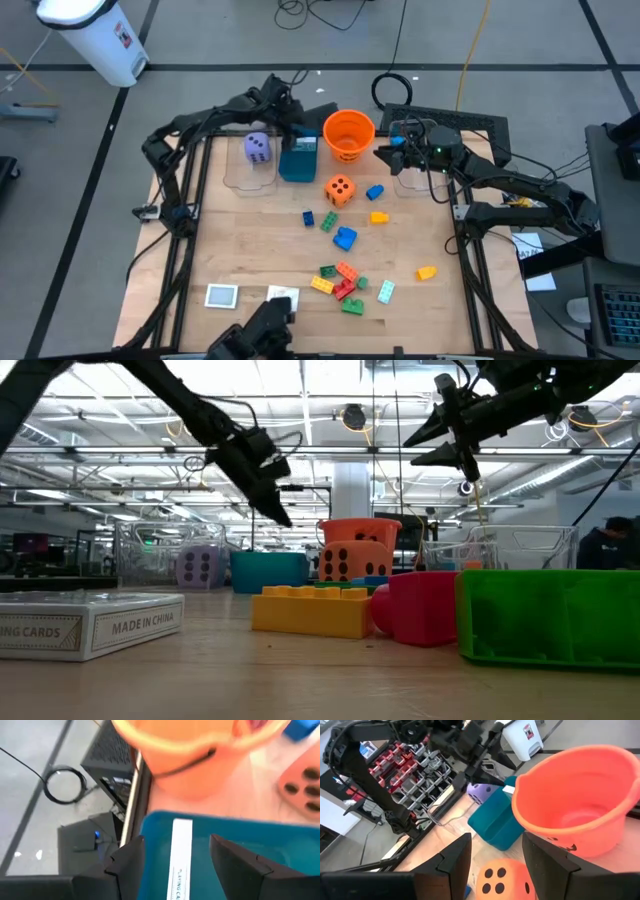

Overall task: Pick & Place Toys
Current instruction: Put the yellow game piece into the right transparent bin

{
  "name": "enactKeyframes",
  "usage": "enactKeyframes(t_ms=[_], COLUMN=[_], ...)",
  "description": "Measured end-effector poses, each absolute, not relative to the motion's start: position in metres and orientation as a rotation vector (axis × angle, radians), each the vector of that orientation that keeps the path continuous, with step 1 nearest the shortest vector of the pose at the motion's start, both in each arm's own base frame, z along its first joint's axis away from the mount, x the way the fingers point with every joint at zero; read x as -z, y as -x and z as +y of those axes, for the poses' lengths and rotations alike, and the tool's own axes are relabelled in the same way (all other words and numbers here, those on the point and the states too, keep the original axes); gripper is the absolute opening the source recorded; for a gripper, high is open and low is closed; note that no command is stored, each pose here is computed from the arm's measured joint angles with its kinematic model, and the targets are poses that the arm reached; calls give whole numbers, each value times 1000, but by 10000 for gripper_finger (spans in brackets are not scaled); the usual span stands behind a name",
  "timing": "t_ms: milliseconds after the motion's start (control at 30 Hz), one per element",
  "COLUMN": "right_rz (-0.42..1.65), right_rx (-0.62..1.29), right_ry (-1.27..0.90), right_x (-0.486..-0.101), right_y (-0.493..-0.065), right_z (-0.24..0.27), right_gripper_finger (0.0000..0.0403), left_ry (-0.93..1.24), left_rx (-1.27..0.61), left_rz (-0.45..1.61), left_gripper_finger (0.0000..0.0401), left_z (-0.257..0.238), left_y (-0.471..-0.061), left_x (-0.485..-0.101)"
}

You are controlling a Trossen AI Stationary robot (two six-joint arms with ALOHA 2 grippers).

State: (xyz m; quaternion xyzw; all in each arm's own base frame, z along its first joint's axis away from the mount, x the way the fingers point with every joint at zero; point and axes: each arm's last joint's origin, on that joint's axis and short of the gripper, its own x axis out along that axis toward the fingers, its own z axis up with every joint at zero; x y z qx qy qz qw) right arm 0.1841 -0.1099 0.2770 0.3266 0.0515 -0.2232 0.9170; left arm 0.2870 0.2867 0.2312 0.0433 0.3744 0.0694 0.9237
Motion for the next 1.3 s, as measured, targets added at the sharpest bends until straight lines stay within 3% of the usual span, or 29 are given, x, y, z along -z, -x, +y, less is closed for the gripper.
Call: enactKeyframes(t_ms=[433, 633, 1000, 1300], right_rz=[-12, -90, -223, -225], right_rx=[512, 535, 488, 380], right_ry=[-555, -541, -625, -780], right_x=[-288, -295, -306, -306], right_y=[-185, -185, -185, -192], right_z=[-113, -115, -113, -102], right_gripper_finger=[169, 169, 169, 169], left_ry=[168, 128, 147, 224], left_rx=[-291, -159, 19, 256], left_rz=[405, 231, -67, -101], left_gripper_finger=[230, 230, 230, 230], left_z=[223, 183, 132, 78], left_y=[-265, -262, -281, -299], left_x=[-353, -395, -435, -441])
